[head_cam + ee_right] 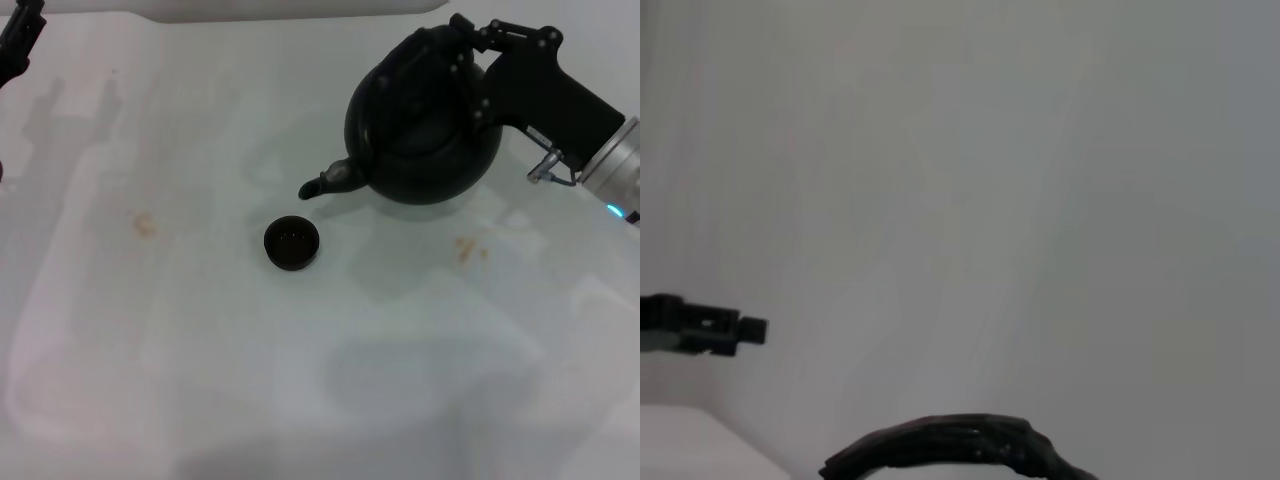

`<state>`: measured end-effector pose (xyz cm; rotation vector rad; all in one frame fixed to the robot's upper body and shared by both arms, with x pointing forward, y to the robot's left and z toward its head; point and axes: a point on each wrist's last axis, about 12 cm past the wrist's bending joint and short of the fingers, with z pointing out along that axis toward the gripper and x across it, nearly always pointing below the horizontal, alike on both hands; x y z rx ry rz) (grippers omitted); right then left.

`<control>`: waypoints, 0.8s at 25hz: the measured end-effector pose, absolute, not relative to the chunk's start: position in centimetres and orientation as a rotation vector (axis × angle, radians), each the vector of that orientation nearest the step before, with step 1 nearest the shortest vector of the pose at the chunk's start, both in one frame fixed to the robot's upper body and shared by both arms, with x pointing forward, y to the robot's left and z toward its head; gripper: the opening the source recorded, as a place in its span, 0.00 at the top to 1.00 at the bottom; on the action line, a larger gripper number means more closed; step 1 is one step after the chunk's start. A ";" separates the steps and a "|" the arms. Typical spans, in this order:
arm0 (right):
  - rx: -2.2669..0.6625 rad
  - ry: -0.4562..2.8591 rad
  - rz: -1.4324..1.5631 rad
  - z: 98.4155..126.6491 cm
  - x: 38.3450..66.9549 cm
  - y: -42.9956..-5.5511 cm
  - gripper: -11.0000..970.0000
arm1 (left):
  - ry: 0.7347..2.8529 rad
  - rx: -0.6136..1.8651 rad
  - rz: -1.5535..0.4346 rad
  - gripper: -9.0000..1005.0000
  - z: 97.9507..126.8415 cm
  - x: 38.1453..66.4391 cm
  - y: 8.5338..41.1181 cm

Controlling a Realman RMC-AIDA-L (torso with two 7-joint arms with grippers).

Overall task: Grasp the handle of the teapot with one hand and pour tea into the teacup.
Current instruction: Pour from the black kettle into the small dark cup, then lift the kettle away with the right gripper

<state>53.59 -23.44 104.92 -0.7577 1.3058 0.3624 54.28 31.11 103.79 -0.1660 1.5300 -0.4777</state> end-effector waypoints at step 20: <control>-0.917 1.205 0.247 105.0 53.6 -22.2 0.85 | 1.532 -0.157 -0.484 0.24 103.8 54.4 30.8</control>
